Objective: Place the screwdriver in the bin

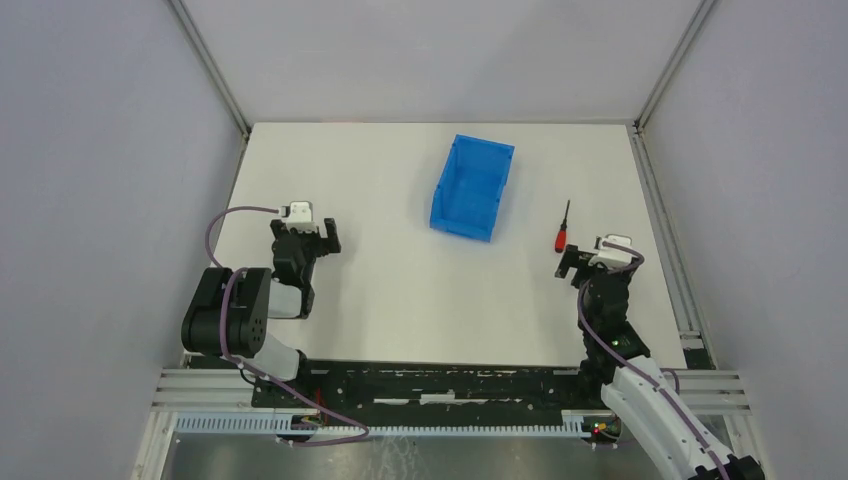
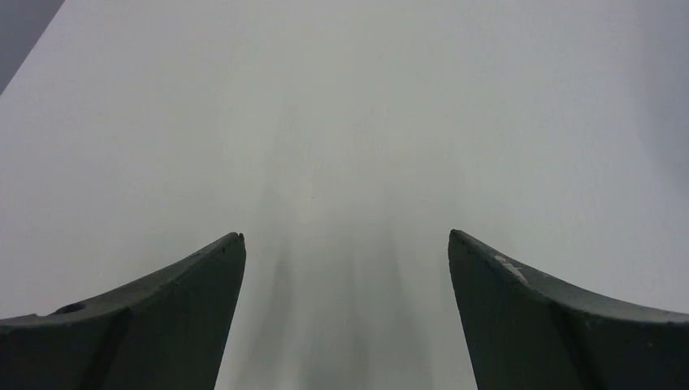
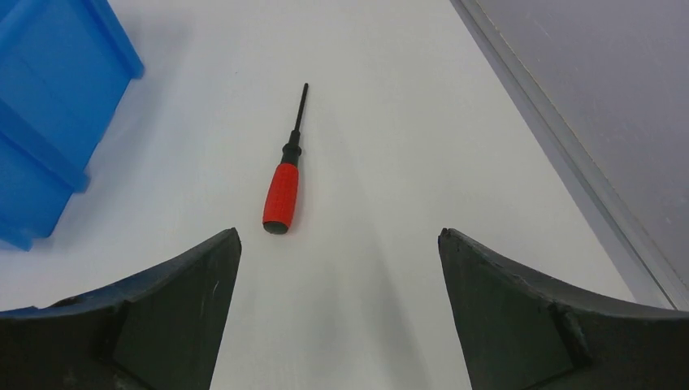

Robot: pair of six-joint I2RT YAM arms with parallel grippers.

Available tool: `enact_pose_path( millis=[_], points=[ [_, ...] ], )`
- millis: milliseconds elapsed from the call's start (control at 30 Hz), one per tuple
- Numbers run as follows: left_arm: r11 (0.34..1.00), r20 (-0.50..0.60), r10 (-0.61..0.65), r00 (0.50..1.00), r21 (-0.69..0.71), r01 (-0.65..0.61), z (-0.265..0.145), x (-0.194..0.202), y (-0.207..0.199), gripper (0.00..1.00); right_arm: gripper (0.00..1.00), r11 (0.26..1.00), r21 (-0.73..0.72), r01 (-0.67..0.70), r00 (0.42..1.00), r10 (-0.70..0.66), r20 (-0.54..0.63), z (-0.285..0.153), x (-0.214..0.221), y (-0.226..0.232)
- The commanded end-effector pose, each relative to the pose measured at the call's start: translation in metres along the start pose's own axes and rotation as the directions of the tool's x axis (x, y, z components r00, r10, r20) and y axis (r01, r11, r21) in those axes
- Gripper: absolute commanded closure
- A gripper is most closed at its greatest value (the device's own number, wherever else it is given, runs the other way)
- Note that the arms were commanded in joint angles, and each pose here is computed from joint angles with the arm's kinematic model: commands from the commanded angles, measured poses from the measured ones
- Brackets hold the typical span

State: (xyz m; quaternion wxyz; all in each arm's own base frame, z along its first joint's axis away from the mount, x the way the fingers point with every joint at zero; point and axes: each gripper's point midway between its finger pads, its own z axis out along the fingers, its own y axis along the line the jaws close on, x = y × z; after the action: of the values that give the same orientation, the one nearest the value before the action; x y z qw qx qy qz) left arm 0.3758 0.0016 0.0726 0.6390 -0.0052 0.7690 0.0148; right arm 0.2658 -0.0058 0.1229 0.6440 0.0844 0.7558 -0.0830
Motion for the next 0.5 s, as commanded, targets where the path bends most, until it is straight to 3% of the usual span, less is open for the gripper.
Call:
enact_pose_path(
  millis=[0,100,200,267,333,467],
  points=[
    [0.999,0.054,-0.033,0.998,-0.002,0.034,0.002,-0.015,-0.001,0.00,0.02,0.985,0.104,-0.134,0.988,0.124,0.095,0.002,-0.022,-0.015],
    [0.999,0.054,-0.034,0.998,-0.001,0.034,0.002,-0.015,-0.001,0.00,0.02,0.977,0.162,-0.142,0.986,0.125,0.111,0.002,-0.042,-0.023],
    [0.999,0.054,-0.034,0.998,-0.001,0.035,0.002,-0.015,-0.001,0.00,0.02,0.999,0.026,-0.040,0.991,0.036,0.126,0.005,-0.082,0.002],
    [0.999,0.054,-0.034,0.998,-0.001,0.034,0.002,-0.015,-0.001,0.00,0.02,1.000,0.021,-0.011,0.990,0.008,0.138,0.009,-0.121,0.008],
    [0.999,0.054,-0.034,0.998,-0.002,0.035,0.002,-0.015,-0.001,0.00,0.02,0.998,0.053,0.027,0.995,-0.032,0.095,0.017,-0.154,0.009],
    [0.999,0.055,-0.034,0.998,-0.002,0.035,0.002,-0.016,-0.001,0.00,0.02,0.992,-0.045,0.120,0.978,-0.126,-0.167,0.063,-0.190,0.034]
  ],
)
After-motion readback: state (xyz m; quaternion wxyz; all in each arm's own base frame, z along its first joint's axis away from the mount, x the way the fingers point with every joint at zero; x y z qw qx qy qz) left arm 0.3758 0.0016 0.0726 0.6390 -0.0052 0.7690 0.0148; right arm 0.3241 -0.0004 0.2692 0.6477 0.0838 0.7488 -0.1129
